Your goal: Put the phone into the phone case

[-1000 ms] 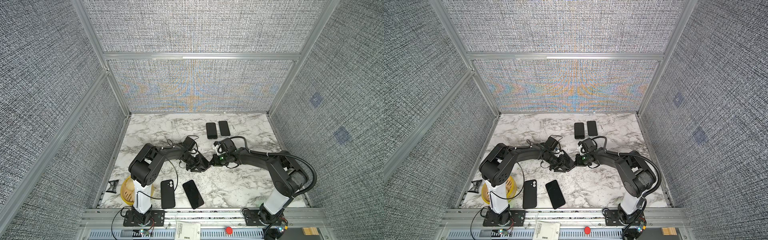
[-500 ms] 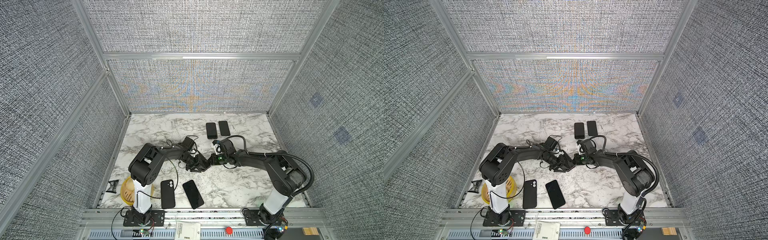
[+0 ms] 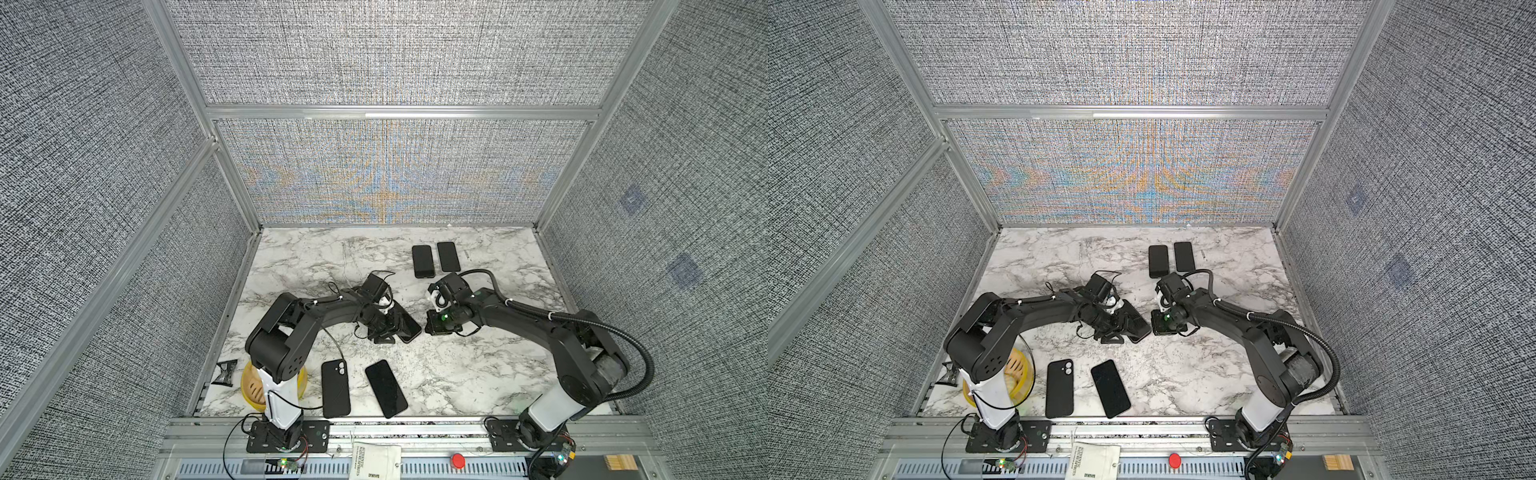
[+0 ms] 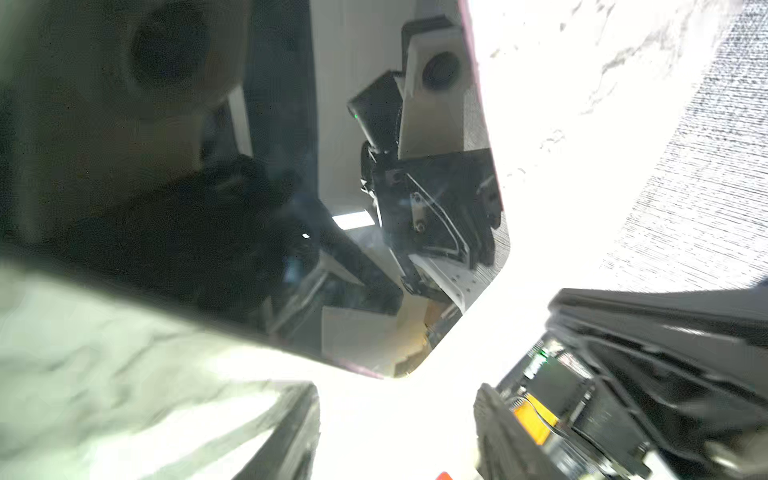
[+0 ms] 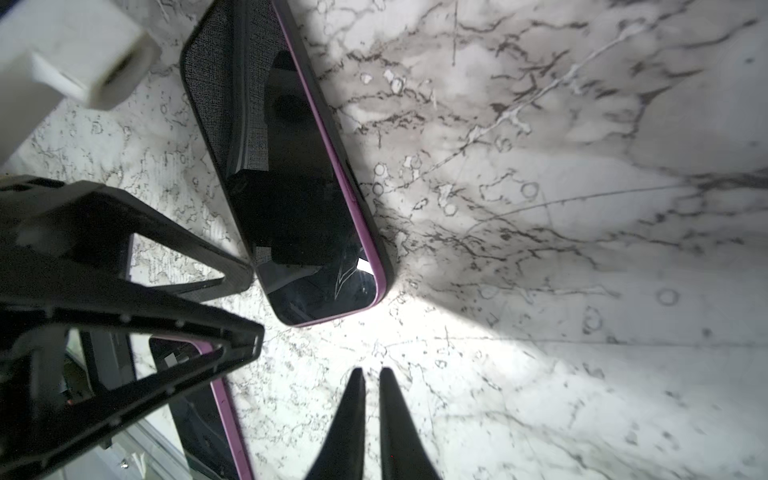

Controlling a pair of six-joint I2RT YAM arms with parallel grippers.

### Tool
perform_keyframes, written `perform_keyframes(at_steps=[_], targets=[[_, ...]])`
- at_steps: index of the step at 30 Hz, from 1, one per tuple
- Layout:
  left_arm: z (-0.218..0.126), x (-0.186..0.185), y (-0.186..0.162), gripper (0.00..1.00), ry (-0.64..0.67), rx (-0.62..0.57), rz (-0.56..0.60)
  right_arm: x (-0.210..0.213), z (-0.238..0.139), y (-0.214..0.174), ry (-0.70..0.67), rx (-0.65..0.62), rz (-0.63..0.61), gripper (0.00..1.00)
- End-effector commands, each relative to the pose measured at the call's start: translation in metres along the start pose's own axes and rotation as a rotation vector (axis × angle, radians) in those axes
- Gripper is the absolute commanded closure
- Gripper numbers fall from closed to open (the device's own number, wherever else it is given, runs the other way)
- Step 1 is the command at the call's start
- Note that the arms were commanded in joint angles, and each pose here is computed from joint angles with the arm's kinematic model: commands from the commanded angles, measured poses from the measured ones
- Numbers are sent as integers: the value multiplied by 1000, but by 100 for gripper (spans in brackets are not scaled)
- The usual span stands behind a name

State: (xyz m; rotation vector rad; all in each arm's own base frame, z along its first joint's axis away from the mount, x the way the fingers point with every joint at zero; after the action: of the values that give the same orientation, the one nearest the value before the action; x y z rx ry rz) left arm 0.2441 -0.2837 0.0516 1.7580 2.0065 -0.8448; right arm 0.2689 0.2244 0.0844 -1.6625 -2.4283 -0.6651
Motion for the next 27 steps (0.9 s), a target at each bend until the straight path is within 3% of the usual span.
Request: perform_keyframes(at_steps=[1, 8, 18, 23, 27], targets=[[-4, 40, 3, 32, 203, -82, -37, -4, -4, -7, -47, 56, -41, 83], [-2, 30, 39, 31, 126, -159, -71, 0, -6, 12, -49, 34, -118, 74], [9, 12, 84, 30, 115, -159, -30, 4, -11, 14, -37, 13, -51, 69], [-6, 9, 78, 30, 111, -145, -17, -2, -11, 9, -73, 4, 68, 69], [-7, -9, 51, 33, -48, -39, 7, -2, -10, 10, -44, -60, 182, 69]])
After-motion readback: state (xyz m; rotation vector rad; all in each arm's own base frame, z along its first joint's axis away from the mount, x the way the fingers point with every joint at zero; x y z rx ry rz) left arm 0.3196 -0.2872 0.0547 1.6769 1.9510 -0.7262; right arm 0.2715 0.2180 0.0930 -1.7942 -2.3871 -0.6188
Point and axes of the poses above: each gripper's point midway between its finger pads, its own z axis out along the fingers, its own x axis along the line the jaws close on, y = z × x, the point moved 3 cm from there along -z, back along the fingers, and after that the axes turned 8 degrees about -z, right-handed, at the moved point
